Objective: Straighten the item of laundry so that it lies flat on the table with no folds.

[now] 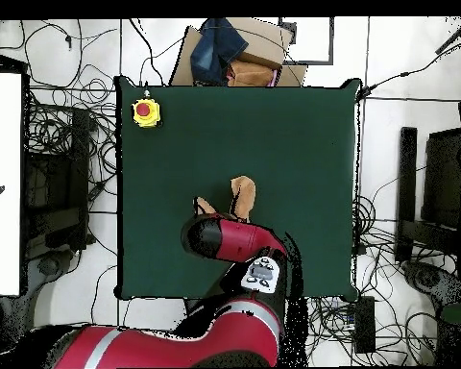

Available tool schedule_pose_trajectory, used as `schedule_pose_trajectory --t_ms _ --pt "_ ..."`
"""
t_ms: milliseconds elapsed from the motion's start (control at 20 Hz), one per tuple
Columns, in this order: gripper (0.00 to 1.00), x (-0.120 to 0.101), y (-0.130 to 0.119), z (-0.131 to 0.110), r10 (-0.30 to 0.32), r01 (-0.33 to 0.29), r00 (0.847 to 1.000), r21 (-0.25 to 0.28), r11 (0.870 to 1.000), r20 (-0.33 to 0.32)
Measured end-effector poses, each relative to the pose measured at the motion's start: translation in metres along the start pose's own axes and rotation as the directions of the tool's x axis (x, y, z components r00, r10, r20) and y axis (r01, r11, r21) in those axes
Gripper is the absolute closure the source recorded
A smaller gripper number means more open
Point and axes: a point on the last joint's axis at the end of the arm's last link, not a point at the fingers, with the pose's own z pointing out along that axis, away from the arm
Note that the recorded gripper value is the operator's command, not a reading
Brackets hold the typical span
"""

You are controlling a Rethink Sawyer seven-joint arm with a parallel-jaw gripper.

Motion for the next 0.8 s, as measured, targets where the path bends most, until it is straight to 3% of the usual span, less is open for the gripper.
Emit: schedule_pose_trajectory --t_ms 350,400,800 --pt "1.0 -0.001 0.0001 -0.0001 -0.001 0.001 1.0 0.001 1.0 0.008" --pt "0.0 -0.001 0.0003 -0.0001 -0.001 0.001 1.0 0.001 1.0 0.008" --pt "0.0 -0.0008 0.001 0.0001 -0.002 0.002 1.0 0.001 1.0 0.008"
